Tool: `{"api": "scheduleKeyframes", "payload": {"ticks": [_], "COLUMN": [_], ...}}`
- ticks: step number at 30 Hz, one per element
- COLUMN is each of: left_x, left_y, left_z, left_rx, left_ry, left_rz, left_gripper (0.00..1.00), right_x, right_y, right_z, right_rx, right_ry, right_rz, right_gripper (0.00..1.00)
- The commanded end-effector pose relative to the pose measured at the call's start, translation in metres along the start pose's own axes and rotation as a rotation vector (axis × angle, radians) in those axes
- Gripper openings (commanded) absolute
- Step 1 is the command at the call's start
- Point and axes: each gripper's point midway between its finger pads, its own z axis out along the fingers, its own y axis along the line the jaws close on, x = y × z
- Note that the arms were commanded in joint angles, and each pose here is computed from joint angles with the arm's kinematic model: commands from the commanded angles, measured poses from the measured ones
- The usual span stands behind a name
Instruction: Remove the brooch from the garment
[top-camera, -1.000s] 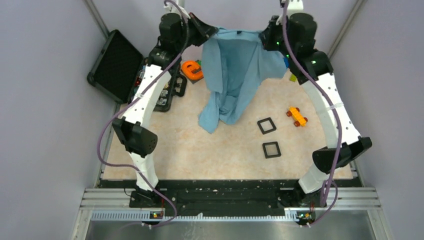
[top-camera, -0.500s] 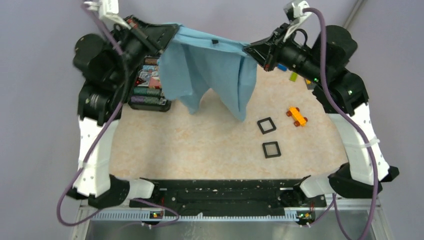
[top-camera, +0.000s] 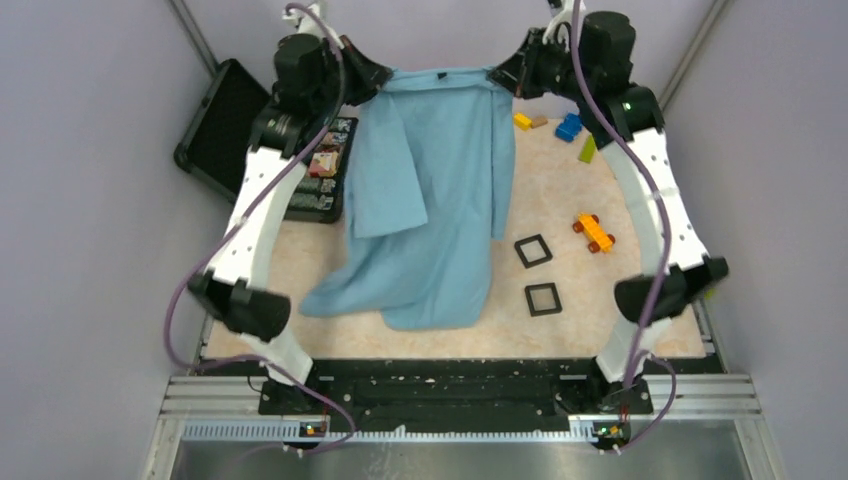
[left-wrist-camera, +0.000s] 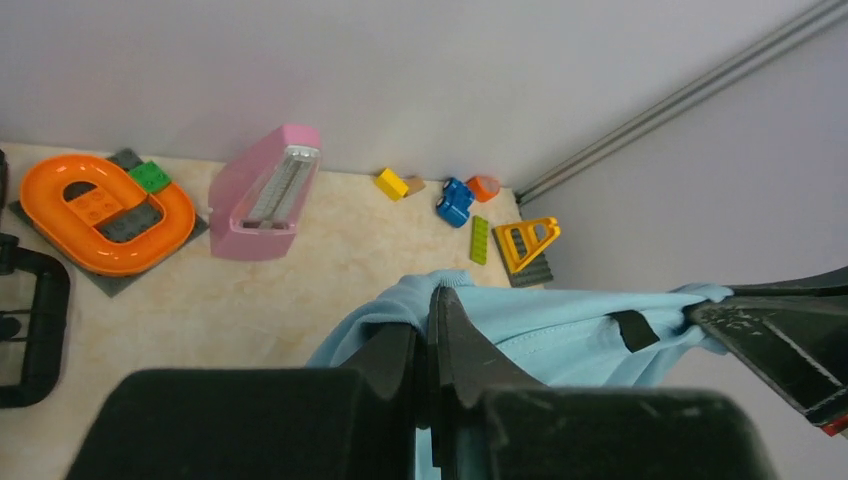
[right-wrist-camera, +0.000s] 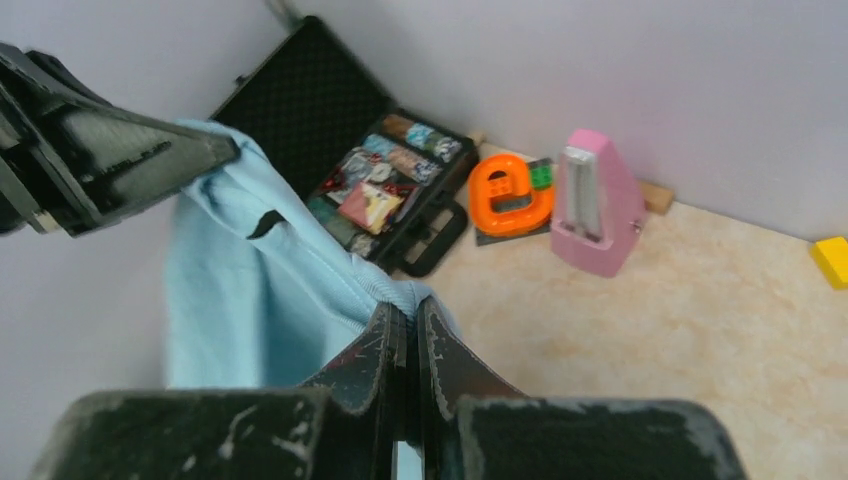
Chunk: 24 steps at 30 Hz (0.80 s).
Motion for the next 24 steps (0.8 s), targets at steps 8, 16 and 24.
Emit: {"api": "scheduleKeyframes", "payload": {"ticks": [8, 16, 24], "left_x": [-0.133, -0.034, 0.166], "left_y": [-0.092, -0.001, 0.161], "left_z": [-0.046, -0.005, -0.031], "left_rx": [0.361, 0.222, -0.173], "left_ry": [-0.344, -0.061, 0.191], "left_rz": [0.056, -0.002, -0.175], "left_gripper": [0.0, 0.0, 0.0], "right_x": [-0.136, -0.015, 0.253], "right_y": [0.044, 0.062, 0.055], "right_z": [-0.076, -0.07, -0.036], "right_rx": [-0.179, -0.243, -0.207], "right_ry": [-0.371, -0.186, 0.24], "right_rz": [-0.216, -0.152, 0.074], "right_gripper": [0.0, 0.0, 0.0]}}
